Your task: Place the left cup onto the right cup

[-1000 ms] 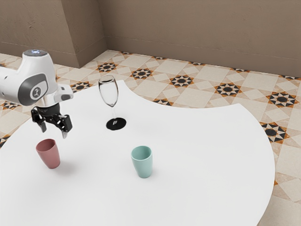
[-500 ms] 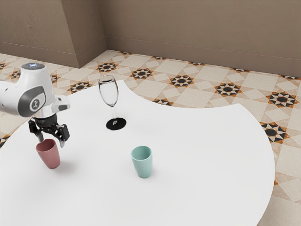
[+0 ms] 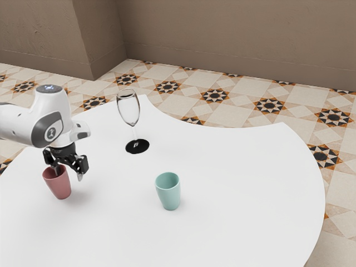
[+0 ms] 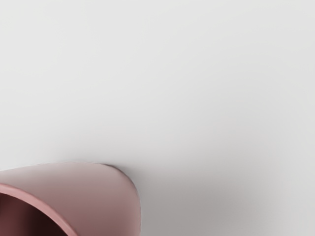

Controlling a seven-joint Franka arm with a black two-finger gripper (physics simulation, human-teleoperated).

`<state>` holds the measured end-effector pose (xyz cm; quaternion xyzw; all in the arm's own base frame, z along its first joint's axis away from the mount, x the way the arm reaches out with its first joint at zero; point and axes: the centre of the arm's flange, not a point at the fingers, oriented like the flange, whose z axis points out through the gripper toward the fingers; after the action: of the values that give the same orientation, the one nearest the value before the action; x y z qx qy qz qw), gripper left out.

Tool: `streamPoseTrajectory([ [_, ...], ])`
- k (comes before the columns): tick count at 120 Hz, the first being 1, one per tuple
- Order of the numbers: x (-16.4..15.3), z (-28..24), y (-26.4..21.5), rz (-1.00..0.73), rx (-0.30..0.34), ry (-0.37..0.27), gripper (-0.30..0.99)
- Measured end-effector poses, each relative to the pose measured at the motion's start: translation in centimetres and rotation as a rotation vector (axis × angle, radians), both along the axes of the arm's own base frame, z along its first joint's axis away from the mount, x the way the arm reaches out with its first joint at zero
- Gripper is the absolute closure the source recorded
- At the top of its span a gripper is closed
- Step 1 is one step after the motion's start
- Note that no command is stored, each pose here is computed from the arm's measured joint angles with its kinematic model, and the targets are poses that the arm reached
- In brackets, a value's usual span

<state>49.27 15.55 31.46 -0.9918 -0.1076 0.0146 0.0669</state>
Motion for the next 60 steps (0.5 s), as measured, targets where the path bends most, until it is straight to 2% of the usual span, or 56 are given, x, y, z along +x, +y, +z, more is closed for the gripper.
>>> streamPoseTrajectory([
  [14, 0.08, -0.82, 0.18, 0.004, 0.001, 0.003, 0.19],
  [41, 0.17, -0.76, 0.24, 0.004, 0.003, -0.006, 0.56],
  [60, 0.11, -0.69, 0.25, 0.005, 0.002, -0.003, 0.7],
])
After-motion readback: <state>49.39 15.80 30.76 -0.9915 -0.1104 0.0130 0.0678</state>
